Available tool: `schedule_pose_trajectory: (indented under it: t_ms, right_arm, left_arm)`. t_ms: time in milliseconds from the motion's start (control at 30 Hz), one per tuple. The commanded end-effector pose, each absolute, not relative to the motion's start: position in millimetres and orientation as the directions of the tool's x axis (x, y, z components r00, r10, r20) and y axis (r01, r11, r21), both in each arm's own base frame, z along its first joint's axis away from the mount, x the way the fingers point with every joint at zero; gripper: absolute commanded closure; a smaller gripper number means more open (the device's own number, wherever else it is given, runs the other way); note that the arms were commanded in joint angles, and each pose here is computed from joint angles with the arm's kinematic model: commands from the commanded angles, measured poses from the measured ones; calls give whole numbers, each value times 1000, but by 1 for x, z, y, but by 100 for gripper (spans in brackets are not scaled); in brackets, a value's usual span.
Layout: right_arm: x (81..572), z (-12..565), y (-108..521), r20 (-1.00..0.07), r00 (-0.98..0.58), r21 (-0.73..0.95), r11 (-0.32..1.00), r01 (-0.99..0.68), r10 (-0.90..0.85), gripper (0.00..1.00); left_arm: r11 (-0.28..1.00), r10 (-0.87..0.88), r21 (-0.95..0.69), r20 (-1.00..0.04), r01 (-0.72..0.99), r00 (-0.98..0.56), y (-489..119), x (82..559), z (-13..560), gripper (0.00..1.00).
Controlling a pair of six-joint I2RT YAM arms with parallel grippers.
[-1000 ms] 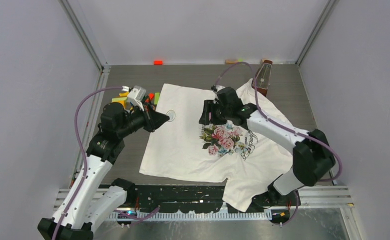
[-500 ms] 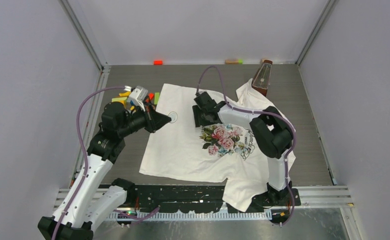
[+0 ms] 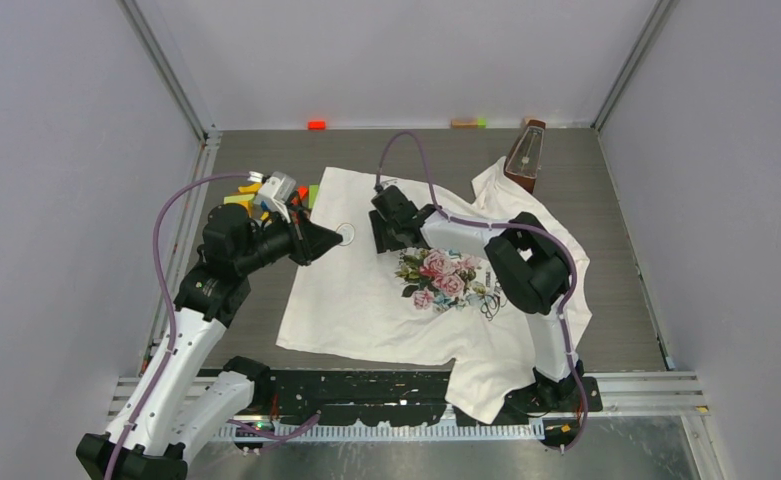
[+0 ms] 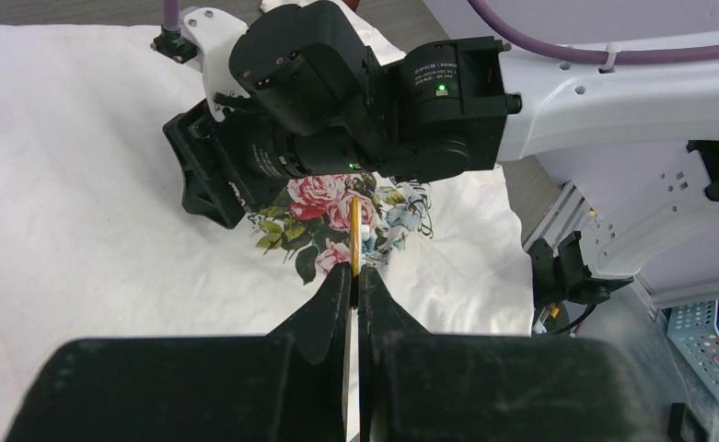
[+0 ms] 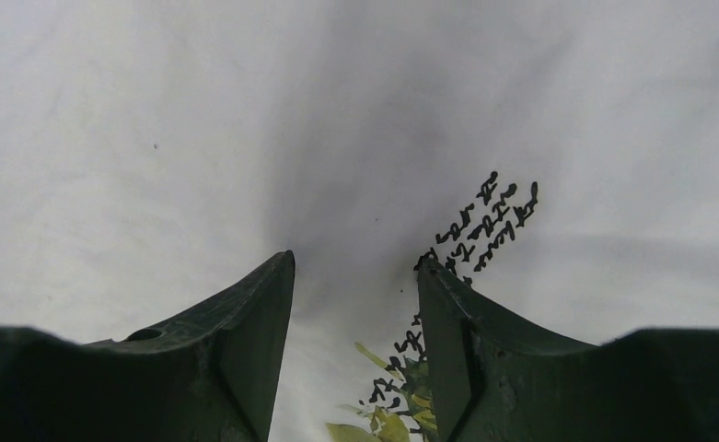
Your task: Pin the brooch onto the clothing
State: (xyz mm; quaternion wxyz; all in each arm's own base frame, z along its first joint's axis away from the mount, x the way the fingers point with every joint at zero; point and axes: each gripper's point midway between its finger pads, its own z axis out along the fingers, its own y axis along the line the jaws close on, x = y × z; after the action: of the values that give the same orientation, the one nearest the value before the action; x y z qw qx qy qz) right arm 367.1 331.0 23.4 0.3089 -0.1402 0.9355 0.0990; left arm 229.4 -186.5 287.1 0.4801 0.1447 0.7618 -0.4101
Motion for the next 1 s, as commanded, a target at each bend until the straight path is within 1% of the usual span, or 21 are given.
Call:
schedule_pose_trajectory:
  t_ms: [0, 167, 333, 433, 533, 600, 633, 700, 800, 867, 967]
  right_arm:
    - [333, -14, 361, -508, -838, 209, 915, -344, -199, 43]
    - [328, -10, 384, -509, -837, 245, 899, -364, -200, 43]
    - [337, 7, 390, -531, -819, 215, 900, -380, -219, 42]
    - [348, 39, 383, -569, -788, 166, 905, -392, -237, 39]
    - [355, 73, 368, -606, -763, 153, 908, -390, -226, 36]
    - [358, 106, 351, -632, -749, 161, 912, -377, -198, 31]
    - [361, 109, 336, -621, -761, 150, 923, -353, -190, 25]
    - [363, 117, 306, -608, -775, 132, 940, -316, -175, 20]
    - [363, 117, 253, -586, -800, 108, 967, -232, -126, 19]
    - [373, 110, 205, -568, -822, 95, 988, -125, -50, 20]
    - [372, 95, 159, -524, -851, 90, 996, -13, 36, 26]
  left_arm:
    - [608, -168, -454, -875, 651, -454, -187, 230, 297, 100]
    - [611, -168, -455, -874, 648, -455, -187, 230, 296, 100]
    - [615, -169, -451, -877, 647, -451, -186, 230, 296, 100]
    - [623, -173, -444, -881, 644, -440, -184, 231, 297, 100]
    - [643, -174, -430, -888, 633, -426, -180, 231, 296, 100]
    - [656, -173, -419, -893, 628, -415, -177, 232, 297, 100]
    - [660, -171, -415, -895, 626, -412, -176, 232, 297, 100]
    - [671, -167, -408, -897, 619, -410, -174, 234, 296, 100]
    - [681, -160, -408, -894, 608, -419, -173, 236, 292, 100]
    - [685, -157, -411, -889, 601, -429, -173, 239, 288, 100]
    - [692, -155, -421, -881, 587, -448, -171, 243, 282, 100]
